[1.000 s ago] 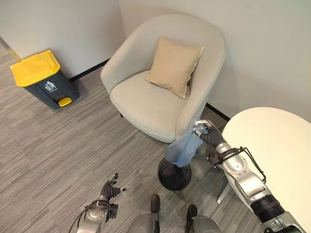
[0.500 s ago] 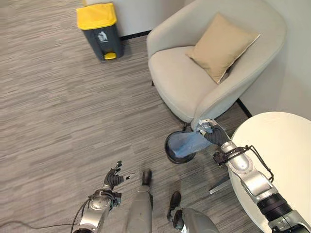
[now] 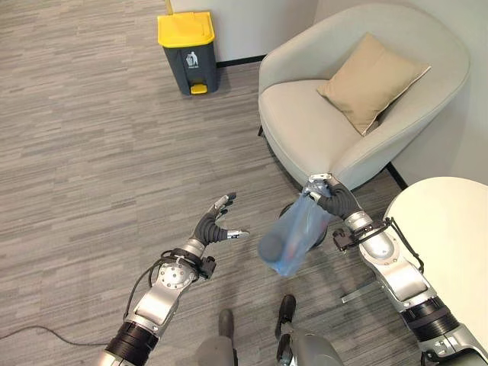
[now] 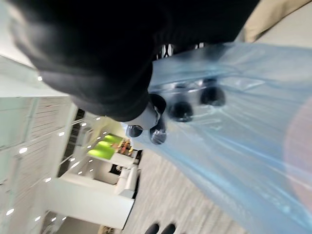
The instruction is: Gather garbage on tea table into small bin, then transfer packed bag to large trash can.
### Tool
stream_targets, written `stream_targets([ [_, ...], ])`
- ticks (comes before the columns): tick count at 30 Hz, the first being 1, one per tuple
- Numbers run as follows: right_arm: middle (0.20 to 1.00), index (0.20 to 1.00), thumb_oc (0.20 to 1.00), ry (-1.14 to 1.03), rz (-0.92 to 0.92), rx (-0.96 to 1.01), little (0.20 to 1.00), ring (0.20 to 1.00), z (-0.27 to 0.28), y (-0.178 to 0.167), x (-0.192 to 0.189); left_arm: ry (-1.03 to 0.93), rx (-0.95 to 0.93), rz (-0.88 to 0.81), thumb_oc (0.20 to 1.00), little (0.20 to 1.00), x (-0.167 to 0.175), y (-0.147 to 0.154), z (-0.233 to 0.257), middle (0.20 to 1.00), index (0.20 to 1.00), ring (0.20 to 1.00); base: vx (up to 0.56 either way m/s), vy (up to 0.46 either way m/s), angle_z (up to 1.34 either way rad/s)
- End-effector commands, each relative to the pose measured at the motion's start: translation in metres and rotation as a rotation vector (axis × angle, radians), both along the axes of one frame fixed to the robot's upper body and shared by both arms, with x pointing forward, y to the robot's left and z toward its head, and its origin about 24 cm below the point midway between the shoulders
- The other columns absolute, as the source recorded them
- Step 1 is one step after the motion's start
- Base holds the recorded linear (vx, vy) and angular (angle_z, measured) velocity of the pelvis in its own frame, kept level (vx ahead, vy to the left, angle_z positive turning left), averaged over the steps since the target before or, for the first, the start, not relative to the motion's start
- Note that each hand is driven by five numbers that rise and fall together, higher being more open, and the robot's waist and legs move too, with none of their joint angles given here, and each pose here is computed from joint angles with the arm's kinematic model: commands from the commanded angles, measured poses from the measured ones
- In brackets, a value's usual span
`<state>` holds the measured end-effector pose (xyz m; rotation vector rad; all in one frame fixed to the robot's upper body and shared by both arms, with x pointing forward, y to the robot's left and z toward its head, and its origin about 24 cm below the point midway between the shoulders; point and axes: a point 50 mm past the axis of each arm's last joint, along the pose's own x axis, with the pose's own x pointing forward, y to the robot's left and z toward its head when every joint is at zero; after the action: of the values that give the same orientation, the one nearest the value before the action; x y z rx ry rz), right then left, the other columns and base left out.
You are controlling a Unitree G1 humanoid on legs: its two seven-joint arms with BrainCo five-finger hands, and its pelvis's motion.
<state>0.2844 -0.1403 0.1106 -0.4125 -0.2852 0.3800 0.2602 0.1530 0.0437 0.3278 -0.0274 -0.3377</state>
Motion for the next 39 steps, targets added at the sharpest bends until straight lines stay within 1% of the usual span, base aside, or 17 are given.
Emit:
stream_targets([
  [1,0.200,0.200,0.200,-0.106,0.123,0.133,0.200,0.200,0.026,0.021,-0.004,-0.088,0.045,-0.077,1.000,1.000,0.005,-0.013,0.009,1.000,1.000,1.000,0.11,0.070,-0.02],
  [5,0.200,0.200,0.200,-0.113,0.204,0.148,0.200,0.200,0.031,0.042,-0.004,-0.162,0.104,-0.085,1.000,1.000,0.015,-0.024,0.020,1.000,1.000,1.000,0.07,0.036,-0.20],
  [8,0.200,0.200,0.200,-0.134,0.254,0.167,0.200,0.200,0.040,0.057,-0.003,-0.180,0.126,-0.077,1.000,1.000,0.022,-0.030,0.022,1.000,1.000,1.000,0.05,0.029,-0.02],
  [11,0.200,0.200,0.200,-0.164,0.322,0.187,0.200,0.200,0.053,0.078,-0.001,-0.134,0.128,-0.089,1.000,1.000,0.024,-0.038,0.013,1.000,1.000,1.000,0.03,0.018,-0.04],
  [12,0.200,0.200,0.200,-0.165,0.322,0.187,0.200,0.200,0.053,0.078,-0.001,-0.135,0.128,-0.088,1.000,1.000,0.024,-0.037,0.013,1.000,1.000,1.000,0.05,0.030,-0.05],
  [13,0.200,0.200,0.200,-0.169,0.379,0.189,0.200,0.200,0.060,0.099,0.001,-0.079,0.138,-0.112,1.000,1.000,0.022,-0.044,0.001,1.000,1.000,1.000,0.04,0.025,-0.05],
  [21,0.200,0.200,0.200,-0.162,0.417,0.207,0.200,0.200,0.070,0.126,0.007,0.031,0.164,-0.121,1.000,1.000,0.018,-0.053,-0.025,1.000,1.000,1.000,0.01,0.009,-0.05],
  [28,0.200,0.200,0.200,-0.189,0.474,0.280,0.200,0.200,0.085,0.136,0.000,0.019,0.198,-0.101,1.000,1.000,0.021,-0.056,-0.027,1.000,1.000,1.000,0.00,0.000,0.00],
  [32,0.200,0.200,0.200,-0.198,0.576,0.376,0.200,0.200,0.097,0.147,-0.016,-0.012,0.189,-0.061,1.000,1.000,0.025,-0.056,-0.022,1.000,1.000,1.000,0.00,0.000,0.00],
  [33,0.200,0.200,0.200,-0.198,0.577,0.376,0.200,0.200,0.097,0.147,-0.016,-0.012,0.189,-0.061,1.000,1.000,0.025,-0.056,-0.022,1.000,1.000,1.000,0.00,0.000,0.00],
  [35,0.200,0.200,0.200,-0.175,0.662,0.431,0.200,0.200,0.102,0.158,-0.026,-0.039,0.184,-0.041,1.000,1.000,0.029,-0.058,-0.017,1.000,1.000,1.000,0.00,0.000,0.00],
  [38,0.200,0.200,0.200,-0.170,0.704,0.457,0.200,0.200,0.105,0.164,-0.032,-0.059,0.178,-0.023,1.000,1.000,0.032,-0.058,-0.013,1.000,1.000,1.000,0.00,0.000,0.00],
  [39,0.200,0.200,0.200,-0.161,0.757,0.490,0.200,0.200,0.110,0.172,-0.038,-0.080,0.166,0.005,1.000,1.000,0.036,-0.058,-0.008,1.000,1.000,1.000,0.00,0.000,0.00],
])
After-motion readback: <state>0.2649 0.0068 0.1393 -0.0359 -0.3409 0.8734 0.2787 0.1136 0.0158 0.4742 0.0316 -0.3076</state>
